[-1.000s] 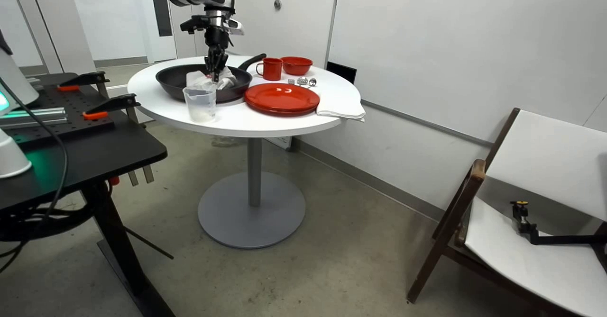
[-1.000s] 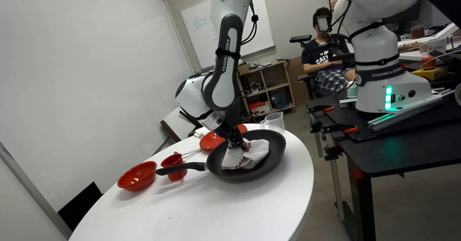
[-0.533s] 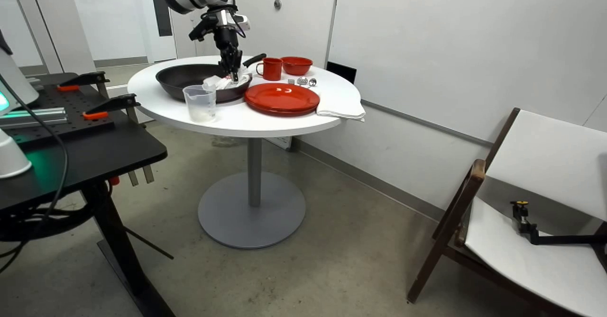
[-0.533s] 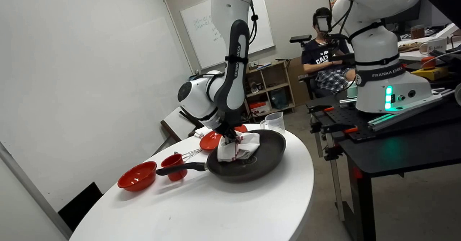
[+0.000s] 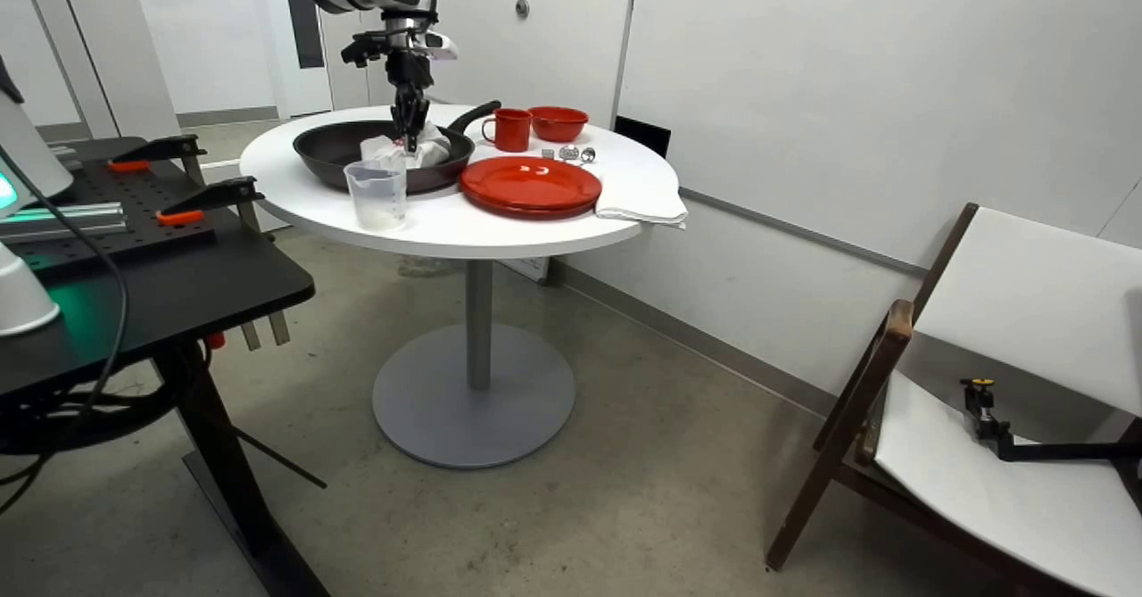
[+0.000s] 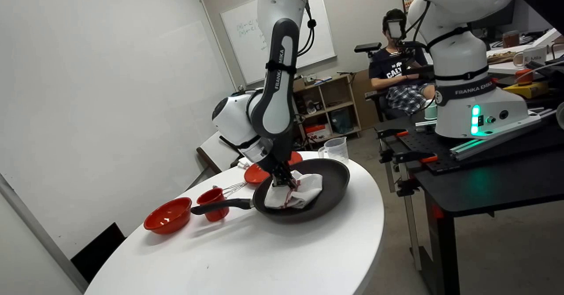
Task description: Use the towel to clean the pan
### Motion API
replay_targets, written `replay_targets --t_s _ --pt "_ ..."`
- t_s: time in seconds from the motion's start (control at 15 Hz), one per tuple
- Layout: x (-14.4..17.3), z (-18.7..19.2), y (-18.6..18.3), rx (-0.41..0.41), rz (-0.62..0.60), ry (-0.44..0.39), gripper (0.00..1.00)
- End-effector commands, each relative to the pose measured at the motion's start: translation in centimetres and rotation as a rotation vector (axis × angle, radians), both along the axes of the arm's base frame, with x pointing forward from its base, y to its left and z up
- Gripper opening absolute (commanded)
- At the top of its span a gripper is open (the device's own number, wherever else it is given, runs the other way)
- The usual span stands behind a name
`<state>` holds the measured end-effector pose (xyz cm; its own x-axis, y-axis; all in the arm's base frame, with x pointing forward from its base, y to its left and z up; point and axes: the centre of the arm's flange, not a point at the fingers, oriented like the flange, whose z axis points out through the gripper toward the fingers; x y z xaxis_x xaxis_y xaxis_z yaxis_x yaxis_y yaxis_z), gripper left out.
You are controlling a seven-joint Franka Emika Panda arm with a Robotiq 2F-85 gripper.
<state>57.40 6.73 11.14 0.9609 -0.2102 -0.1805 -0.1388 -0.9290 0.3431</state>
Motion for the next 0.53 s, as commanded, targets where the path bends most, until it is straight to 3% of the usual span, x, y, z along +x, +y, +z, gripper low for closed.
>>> replay_targets --t_s 0.0,0.27,0.47 --pt "0.8 1.2 1.4 0.132 -0.06 0.019 0.05" --pt "1.3 1.8 2.7 0.219 -0.102 0.02 0.05" --pt "1.3 2.2 2.8 0.239 -0.118 0.015 0.05"
